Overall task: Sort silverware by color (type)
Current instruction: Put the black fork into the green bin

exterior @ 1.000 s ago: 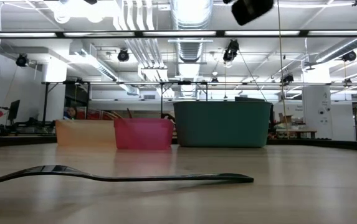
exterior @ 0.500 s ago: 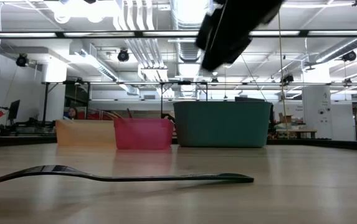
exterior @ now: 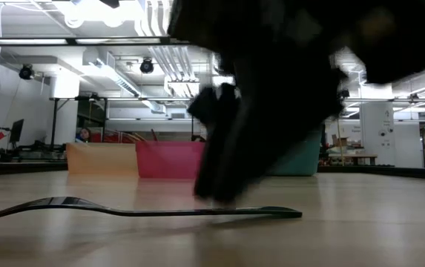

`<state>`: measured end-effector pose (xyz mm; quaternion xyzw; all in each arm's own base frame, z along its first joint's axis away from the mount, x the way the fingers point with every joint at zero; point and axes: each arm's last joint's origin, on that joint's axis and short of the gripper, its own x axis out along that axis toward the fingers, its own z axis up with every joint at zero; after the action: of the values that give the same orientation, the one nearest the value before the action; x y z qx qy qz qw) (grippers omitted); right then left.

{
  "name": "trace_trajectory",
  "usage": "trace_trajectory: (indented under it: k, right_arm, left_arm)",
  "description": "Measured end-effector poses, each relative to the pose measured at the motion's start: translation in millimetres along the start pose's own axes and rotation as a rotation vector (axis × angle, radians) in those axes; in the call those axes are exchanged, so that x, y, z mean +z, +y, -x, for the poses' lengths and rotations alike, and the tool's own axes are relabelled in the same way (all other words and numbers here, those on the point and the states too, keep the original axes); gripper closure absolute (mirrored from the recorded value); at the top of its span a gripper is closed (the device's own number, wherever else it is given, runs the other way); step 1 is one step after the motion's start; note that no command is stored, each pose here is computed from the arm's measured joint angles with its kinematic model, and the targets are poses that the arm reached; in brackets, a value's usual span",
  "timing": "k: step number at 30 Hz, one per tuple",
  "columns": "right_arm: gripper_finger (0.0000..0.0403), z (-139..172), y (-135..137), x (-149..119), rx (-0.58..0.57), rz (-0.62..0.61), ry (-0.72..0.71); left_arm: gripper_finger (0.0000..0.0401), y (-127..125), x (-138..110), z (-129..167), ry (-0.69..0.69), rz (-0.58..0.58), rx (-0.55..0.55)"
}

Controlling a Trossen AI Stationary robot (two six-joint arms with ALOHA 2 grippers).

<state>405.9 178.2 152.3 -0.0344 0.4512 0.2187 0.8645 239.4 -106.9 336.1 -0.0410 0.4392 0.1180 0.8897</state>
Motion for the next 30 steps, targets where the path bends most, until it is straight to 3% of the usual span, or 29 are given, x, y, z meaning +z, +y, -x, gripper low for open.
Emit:
trace_trajectory:
  k: [11, 17, 20, 27, 30]
  right_arm:
    - [0.0285, -44.8, -11.7, -27.1, -0.021, -0.07, 0.105]
    - [0.0349, -53.9, -27.7, -36.0, -0.006, -0.183, 0.142]
    - [0.0386, -51.7, -38.4, -35.6, 0.013, -0.242, 0.142]
    - [0.0392, -18.4, -67.2, -16.3, -0.012, -0.303, 0.05]
    - [0.0393, 4.8, -83.9, -11.8, -0.082, -0.338, 0.036]
  left_arm:
    - [0.0388, 3.2, -2.2, -0.3, 0.0, -0.02, 0.06]
    - [0.0388, 7.1, 1.2, 9.1, -0.049, -0.063, 0.064]
    - [0.0388, 15.6, 4.5, 24.3, -0.125, -0.08, 0.076]
    - [0.0389, 52.9, 6.1, 73.2, -0.335, -0.057, 0.069]
    - [0.0396, 70.3, 2.9, 92.2, -0.415, -0.033, 0.058]
